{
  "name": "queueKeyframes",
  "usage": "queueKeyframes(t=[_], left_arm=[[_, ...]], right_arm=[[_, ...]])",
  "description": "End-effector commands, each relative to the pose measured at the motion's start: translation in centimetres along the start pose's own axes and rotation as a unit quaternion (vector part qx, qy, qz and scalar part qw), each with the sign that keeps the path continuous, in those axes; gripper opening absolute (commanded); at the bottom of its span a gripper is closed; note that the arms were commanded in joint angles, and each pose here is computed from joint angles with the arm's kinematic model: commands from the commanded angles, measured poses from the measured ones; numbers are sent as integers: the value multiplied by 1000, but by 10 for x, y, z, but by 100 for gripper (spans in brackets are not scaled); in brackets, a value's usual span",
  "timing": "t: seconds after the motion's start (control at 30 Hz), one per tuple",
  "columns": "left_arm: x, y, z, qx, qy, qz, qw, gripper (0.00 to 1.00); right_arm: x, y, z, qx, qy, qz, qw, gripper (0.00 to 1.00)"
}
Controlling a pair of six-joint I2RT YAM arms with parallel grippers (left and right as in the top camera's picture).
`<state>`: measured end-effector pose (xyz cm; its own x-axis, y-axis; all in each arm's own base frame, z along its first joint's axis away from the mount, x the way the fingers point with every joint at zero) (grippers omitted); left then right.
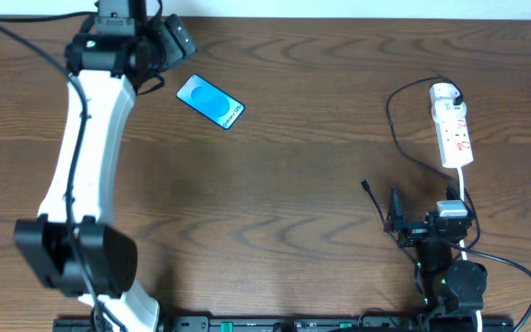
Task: Plug charger to phone and switch on socket
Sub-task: 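Lower the left gripper over the phone and align with its long edges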
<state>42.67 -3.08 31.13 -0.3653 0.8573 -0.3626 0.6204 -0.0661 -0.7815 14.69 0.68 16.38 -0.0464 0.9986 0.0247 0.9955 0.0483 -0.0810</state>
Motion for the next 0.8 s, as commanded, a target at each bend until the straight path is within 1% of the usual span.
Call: queueKeyframes(t=[0.0, 0.13, 0.2, 0.3, 0.37, 0.6, 0.77], left_arm=[[-10, 27, 4, 1, -44, -11, 999, 98], [-18, 55, 14, -14, -61, -48, 997, 98], [-23, 67, 20, -18, -62, -56, 996, 98], [-28, 90, 34, -24, -76, -91, 993, 98], [-28, 104, 43, -21, -74, -110, 991, 98], [-12, 158, 67, 6, -75, -163, 984, 98], [-7, 183, 74, 8, -75, -168, 983, 98]], right_arm=[[-1, 0, 1, 0, 3, 3, 1000, 99], [-1, 0, 1, 0, 3, 3, 1000, 99], [-1, 0, 1, 0, 3, 3, 1000, 99], [-1, 0, 1, 0, 3, 3, 1000, 99], [-1, 0, 1, 0, 3, 3, 1000, 99], [-1, 0, 1, 0, 3, 3, 1000, 99], [-1, 0, 1, 0, 3, 3, 1000, 99]])
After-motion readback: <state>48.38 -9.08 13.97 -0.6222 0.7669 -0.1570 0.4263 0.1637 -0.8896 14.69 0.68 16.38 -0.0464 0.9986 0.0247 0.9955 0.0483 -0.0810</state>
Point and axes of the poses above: each gripper's point midway between its finger pads, its own y axis out along the fingers, its own x axis along the line the jaws close on, z = x × y, the point moved 10 cm from there along -y, back along the fingers, and after that the axes turned 2 degrees about y, right-handed, at the moved point
